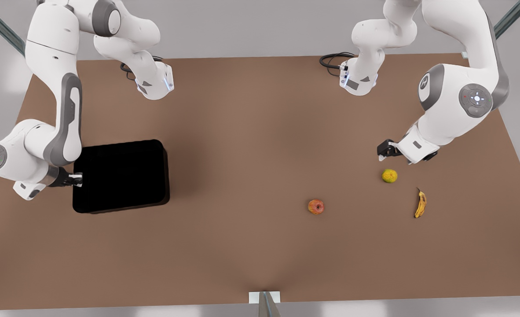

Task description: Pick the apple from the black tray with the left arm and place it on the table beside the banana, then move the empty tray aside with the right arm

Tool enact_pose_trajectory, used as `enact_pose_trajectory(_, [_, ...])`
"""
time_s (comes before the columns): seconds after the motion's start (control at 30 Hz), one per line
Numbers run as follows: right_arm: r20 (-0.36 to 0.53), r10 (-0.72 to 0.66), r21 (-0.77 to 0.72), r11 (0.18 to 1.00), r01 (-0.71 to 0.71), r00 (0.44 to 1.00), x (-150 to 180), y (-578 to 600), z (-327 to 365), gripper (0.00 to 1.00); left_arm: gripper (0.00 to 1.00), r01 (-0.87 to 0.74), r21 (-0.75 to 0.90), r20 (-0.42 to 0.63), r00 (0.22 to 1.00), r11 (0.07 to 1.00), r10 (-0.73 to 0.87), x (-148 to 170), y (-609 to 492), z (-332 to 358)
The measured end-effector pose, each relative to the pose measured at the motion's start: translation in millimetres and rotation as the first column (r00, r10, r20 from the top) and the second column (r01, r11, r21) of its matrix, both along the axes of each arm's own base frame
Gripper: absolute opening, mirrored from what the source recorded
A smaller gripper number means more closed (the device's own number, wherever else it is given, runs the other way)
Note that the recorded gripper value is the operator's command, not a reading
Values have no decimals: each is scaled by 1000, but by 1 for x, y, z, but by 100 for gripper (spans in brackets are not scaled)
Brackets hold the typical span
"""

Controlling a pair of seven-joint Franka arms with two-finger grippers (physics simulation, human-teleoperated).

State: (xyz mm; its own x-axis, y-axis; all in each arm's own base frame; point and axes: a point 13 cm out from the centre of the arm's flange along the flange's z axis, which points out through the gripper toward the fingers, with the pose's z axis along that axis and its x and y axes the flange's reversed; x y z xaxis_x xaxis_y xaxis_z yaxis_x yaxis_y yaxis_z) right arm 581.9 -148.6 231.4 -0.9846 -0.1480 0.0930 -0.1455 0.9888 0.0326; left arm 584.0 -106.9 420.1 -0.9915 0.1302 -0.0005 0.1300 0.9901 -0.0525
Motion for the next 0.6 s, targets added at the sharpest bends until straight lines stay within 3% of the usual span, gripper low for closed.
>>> enact_pose_trajectory(0.27, [-37,98,-7,995,-99,994,20,1,-41,18,100,-4,-2,5,1000,1000,4,1,1,1])
enact_pose_trajectory(0.3, [-38,106,-5,994,-106,994,21,0,-43,25,100,-4,-2,5,1000,1000,4,1,2,1])
enact_pose_trajectory(0.33, [-38,115,-3,993,-115,993,21,0,-44,48,100,-5,-2,6,1000,1000,5,1,2,1])
enact_pose_trajectory(0.4, [-37,131,0,991,-131,991,22,0,-44,76,100,-5,-2,7,1000,1000,5,1,2,2])
enact_pose_trajectory(0.5, [-27,158,4,987,-158,987,26,3,-40,87,100,-10,-2,9,1000,1000,10,1,3,3])
enact_pose_trajectory(0.6, [70,255,27,966,-258,964,73,77,36,100,100,-21,-3,4,1000,1000,21,2,9,1])
